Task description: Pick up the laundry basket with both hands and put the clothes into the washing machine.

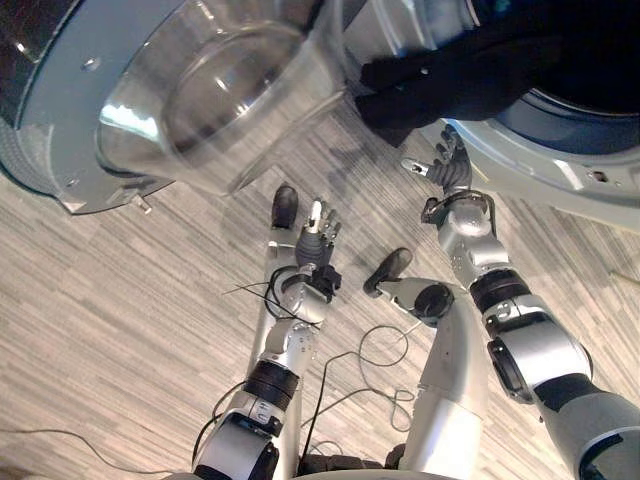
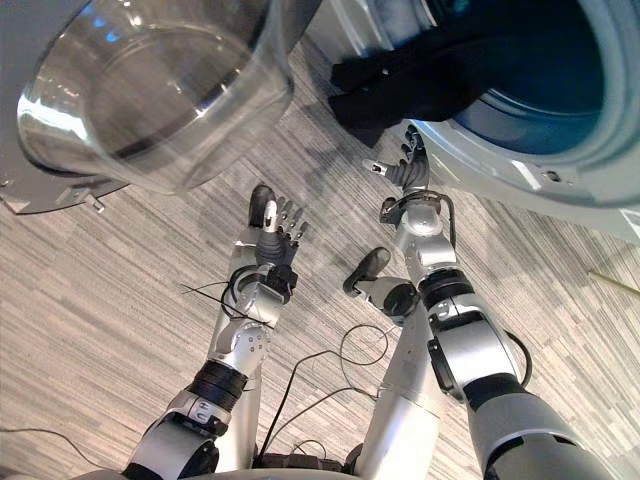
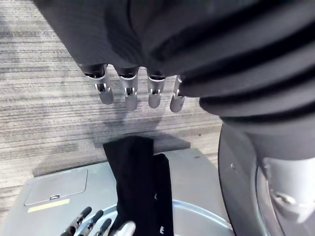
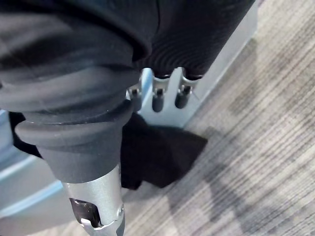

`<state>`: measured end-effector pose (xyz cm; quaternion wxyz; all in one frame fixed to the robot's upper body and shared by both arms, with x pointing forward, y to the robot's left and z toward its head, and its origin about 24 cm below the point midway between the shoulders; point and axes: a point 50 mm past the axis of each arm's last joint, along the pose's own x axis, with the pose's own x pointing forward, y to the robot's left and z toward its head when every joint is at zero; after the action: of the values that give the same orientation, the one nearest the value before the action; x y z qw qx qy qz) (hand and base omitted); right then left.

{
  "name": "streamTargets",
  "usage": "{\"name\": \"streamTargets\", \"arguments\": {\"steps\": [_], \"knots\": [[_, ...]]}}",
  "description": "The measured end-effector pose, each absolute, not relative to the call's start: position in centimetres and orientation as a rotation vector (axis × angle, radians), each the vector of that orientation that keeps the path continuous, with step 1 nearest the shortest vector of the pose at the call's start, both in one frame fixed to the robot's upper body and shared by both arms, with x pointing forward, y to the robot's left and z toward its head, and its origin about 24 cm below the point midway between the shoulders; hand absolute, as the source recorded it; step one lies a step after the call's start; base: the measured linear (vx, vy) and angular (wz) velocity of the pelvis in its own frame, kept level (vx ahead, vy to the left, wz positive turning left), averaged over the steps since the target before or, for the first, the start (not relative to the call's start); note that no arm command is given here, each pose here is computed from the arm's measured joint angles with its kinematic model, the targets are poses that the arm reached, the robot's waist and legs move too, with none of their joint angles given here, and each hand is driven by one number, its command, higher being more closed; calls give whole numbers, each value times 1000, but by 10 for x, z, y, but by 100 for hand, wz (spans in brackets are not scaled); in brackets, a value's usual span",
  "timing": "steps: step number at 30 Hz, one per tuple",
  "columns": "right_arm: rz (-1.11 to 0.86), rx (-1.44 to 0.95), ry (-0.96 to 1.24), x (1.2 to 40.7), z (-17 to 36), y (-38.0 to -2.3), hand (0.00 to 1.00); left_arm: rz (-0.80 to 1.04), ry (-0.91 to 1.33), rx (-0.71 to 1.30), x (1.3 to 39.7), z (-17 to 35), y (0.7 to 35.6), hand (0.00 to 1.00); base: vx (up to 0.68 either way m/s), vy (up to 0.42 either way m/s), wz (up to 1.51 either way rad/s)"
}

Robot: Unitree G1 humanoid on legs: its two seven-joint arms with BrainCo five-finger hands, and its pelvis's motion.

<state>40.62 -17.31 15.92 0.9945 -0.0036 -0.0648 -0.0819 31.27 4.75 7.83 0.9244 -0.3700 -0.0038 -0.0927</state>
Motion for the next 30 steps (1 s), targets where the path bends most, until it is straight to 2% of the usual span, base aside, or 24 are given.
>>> {"name": "streamTargets", "arguments": {"steps": [8,16,23,28,30], "knots": [[-220,-135,-65,411,156,-182,0,-301,-49,-786,301,94,20,0,-28,32,18],[-289,-61,-62,412,164,-197,0,-398,-74,-780,291,107,3,0,-35,32,8],[-370,-13,-166,417,208,-209,0,-451,-107,-781,282,116,-4,0,-36,43,4],[-472,326,-289,413,247,-223,0,-453,-105,-787,278,118,-8,0,-30,50,-1],[-482,602,-309,412,248,-222,0,-457,-104,-786,277,120,-10,0,-65,56,-5]]}}
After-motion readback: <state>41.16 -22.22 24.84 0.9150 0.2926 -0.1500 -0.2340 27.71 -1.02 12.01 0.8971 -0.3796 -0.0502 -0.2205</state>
